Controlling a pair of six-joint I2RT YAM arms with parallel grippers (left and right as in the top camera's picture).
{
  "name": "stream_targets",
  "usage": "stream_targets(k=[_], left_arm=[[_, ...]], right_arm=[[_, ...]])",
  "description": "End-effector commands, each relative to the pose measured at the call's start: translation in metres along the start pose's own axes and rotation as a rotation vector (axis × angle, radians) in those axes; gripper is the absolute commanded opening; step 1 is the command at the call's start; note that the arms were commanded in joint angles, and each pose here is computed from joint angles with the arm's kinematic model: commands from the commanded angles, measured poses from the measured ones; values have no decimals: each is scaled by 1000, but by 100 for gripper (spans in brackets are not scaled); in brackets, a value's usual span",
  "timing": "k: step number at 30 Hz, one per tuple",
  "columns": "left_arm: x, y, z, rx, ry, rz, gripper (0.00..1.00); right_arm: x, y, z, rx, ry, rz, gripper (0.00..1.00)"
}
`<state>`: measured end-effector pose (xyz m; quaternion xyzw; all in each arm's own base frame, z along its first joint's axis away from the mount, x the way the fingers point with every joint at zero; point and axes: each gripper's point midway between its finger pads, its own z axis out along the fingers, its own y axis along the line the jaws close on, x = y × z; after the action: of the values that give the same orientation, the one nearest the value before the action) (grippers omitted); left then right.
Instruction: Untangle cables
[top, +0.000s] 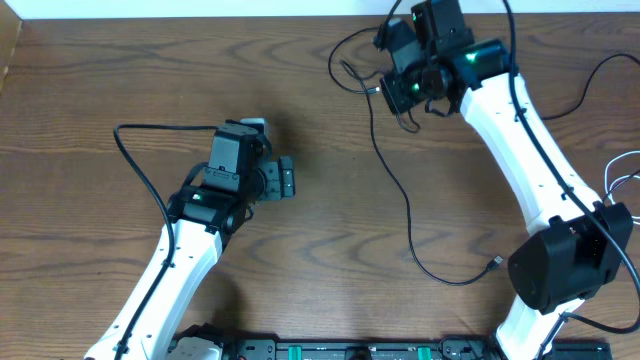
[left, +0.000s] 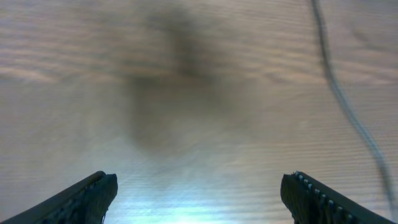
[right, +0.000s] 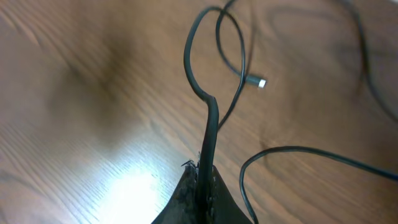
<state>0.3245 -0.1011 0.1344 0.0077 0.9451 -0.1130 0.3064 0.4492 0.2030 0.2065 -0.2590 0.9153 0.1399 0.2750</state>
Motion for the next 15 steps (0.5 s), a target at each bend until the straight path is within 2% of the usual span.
stream_targets(k=[1,5,8,11,15], left_arm=[[-11,-22,-2,129,-27,-3,89],[-33,-38,-6,205,-114,14,90],[-43,-41,-8,219,-156,20,90],[-43,-41,-8,219,-154,20,90],[-37,-39,-7,212,-131,17,90]], right_arm=[[-40,6,-32,-20,-125,49,1],[-75,30,-66,-135,-241,46,1],[-103,32,-94,-125,-344,19,1],[-131,8,-124,16,-463,-1,1],[-164,-50,-181,300,-639,-6,1]])
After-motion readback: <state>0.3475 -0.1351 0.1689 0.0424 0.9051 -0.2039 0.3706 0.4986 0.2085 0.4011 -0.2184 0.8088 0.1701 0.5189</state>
